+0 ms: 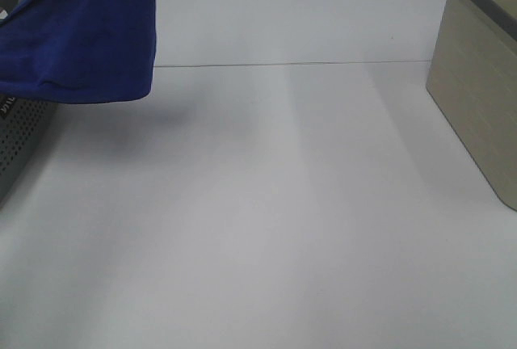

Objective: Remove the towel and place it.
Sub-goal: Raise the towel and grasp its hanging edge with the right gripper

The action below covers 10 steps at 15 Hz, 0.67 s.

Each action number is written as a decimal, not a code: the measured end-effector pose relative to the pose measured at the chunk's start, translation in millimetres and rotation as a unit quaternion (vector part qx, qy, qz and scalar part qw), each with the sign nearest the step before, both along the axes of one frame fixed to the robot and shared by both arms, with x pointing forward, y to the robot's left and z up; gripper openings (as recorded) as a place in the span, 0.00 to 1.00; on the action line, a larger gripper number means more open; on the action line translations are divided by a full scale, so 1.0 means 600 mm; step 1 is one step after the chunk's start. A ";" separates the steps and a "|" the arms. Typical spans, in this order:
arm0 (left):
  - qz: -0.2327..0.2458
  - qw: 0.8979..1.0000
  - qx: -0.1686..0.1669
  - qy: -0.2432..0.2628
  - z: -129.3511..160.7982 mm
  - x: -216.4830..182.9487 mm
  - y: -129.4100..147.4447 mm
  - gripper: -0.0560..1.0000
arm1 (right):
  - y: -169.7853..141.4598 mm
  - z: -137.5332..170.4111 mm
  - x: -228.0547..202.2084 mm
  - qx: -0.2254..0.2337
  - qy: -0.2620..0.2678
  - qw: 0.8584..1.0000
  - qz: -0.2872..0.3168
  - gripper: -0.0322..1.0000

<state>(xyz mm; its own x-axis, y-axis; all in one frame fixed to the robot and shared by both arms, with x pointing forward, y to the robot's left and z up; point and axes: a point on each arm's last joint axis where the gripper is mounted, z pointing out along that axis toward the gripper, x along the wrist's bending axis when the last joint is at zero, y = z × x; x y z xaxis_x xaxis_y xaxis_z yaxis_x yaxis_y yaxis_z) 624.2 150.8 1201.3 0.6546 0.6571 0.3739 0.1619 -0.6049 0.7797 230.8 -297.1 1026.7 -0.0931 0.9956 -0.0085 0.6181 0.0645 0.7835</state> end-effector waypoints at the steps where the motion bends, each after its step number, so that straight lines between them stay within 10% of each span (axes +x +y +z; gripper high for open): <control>1: -0.004 1.000 -0.008 0.001 0.000 -0.001 -0.005 0.05 | 0.000 0.000 0.000 0.000 0.000 1.000 0.000 0.73; 10: -0.055 0.998 -0.022 0.011 -0.015 -0.018 -0.077 0.05 | 0.000 0.000 0.000 0.000 0.000 1.000 0.000 0.73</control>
